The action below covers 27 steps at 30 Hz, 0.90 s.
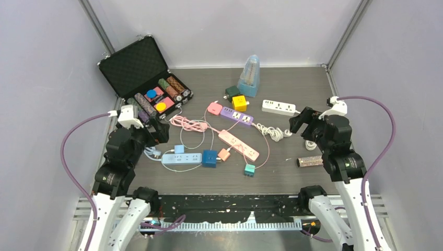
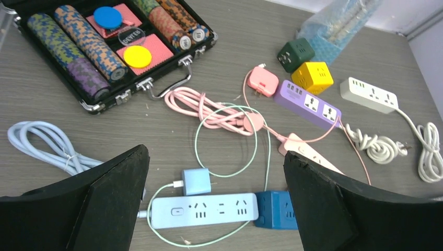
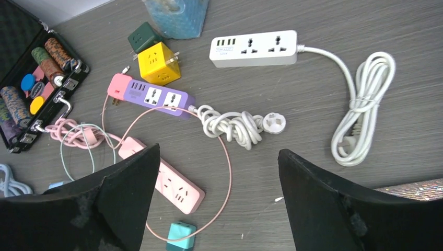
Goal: Insert the plug
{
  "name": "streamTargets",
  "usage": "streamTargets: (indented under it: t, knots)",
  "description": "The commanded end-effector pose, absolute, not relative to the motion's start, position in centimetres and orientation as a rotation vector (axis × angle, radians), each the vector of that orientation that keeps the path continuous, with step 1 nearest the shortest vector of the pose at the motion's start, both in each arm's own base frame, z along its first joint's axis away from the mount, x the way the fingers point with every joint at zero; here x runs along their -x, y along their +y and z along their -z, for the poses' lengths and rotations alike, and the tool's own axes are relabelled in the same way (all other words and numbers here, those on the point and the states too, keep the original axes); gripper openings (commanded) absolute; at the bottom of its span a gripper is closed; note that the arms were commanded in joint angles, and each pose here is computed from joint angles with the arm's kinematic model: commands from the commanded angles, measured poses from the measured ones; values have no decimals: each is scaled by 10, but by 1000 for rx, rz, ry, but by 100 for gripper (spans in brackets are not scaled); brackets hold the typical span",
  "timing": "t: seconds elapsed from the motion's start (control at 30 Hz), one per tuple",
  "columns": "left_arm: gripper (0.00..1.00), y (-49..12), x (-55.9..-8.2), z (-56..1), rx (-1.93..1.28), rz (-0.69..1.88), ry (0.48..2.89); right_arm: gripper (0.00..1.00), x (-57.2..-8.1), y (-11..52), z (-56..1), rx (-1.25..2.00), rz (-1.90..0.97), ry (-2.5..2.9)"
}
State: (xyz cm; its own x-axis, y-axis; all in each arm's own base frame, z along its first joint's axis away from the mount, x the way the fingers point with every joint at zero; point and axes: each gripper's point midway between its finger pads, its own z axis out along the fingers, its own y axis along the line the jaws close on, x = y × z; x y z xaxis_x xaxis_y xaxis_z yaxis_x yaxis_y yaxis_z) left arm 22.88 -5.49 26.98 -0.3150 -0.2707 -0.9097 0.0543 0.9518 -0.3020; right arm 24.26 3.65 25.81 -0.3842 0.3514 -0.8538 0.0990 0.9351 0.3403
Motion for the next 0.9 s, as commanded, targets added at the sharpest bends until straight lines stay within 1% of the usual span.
streamTargets:
  t: [0.0,0.03,0.1,0.17,0.33,0.47,0.53,0.67,0.73,0.87]
  knots:
    - [100,-48,-240,-285,217,310,1773,89,-259,67,-273,-239,-465,1878]
    - [100,-50,-239,-287,214,330,1766,90,-263,74,-274,-206,-498,1866]
    - [100,-56,-240,-288,203,366,1756,87,-262,106,-275,-42,-633,1866]
    - [100,-61,-242,-285,183,390,1753,86,-262,130,-276,67,-689,1872]
    - [100,-69,-244,-276,127,403,1789,87,-253,189,-274,382,-723,1850]
    - [100,-64,-241,-272,126,363,1839,92,-225,256,-266,693,-790,1798]
    - [100,-63,-238,-270,116,354,1855,93,-194,300,-256,905,-826,1770]
    - [100,-61,-236,-272,114,344,1853,93,-167,355,-218,1214,-753,1787]
    - [99,-60,-234,-274,113,338,1848,93,-166,372,-198,1307,-685,1812]
    - [100,-56,-230,-273,111,315,1854,93,-177,391,-176,1375,-588,1828]
